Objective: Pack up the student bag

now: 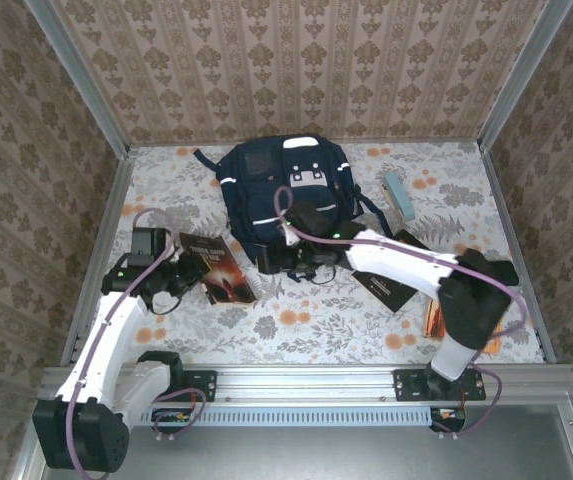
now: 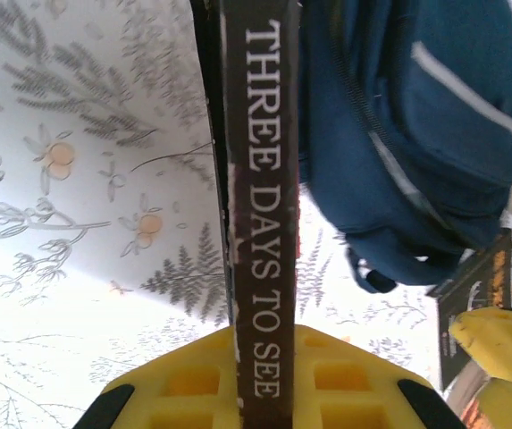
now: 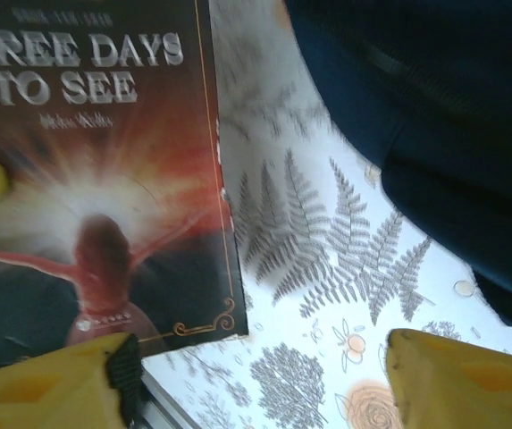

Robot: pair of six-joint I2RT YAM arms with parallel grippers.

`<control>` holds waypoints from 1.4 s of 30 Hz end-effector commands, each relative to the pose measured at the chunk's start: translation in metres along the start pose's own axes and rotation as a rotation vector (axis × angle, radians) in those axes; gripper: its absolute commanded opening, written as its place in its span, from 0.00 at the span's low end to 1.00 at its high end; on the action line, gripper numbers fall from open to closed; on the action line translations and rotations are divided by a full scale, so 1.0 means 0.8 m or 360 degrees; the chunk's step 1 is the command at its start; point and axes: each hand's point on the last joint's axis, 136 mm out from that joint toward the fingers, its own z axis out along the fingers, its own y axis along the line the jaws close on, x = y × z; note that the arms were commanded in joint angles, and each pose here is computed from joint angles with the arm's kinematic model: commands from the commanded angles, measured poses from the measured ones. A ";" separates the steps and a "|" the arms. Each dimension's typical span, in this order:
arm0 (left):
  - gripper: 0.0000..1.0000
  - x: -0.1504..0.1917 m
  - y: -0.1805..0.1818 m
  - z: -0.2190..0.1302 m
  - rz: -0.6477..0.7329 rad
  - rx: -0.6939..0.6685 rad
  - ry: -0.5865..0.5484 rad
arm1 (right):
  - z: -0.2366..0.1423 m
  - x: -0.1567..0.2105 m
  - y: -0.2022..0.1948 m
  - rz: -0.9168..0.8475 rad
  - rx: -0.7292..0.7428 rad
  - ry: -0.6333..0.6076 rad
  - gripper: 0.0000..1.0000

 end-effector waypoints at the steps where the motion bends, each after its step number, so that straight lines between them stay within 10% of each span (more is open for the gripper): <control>1: 0.05 -0.021 -0.062 -0.029 0.0126 0.0217 -0.0096 | -0.030 -0.025 -0.012 0.0133 -0.0042 -0.0218 0.83; 16: 0.05 -0.055 -0.256 -0.036 0.0194 0.0878 -0.0191 | -0.109 -0.082 0.011 0.0682 -0.0655 -0.0486 1.00; 42: 0.05 -0.089 -0.299 -0.036 0.0118 0.1002 -0.0373 | -0.096 -0.121 -0.008 0.1079 -0.0922 -0.0557 1.00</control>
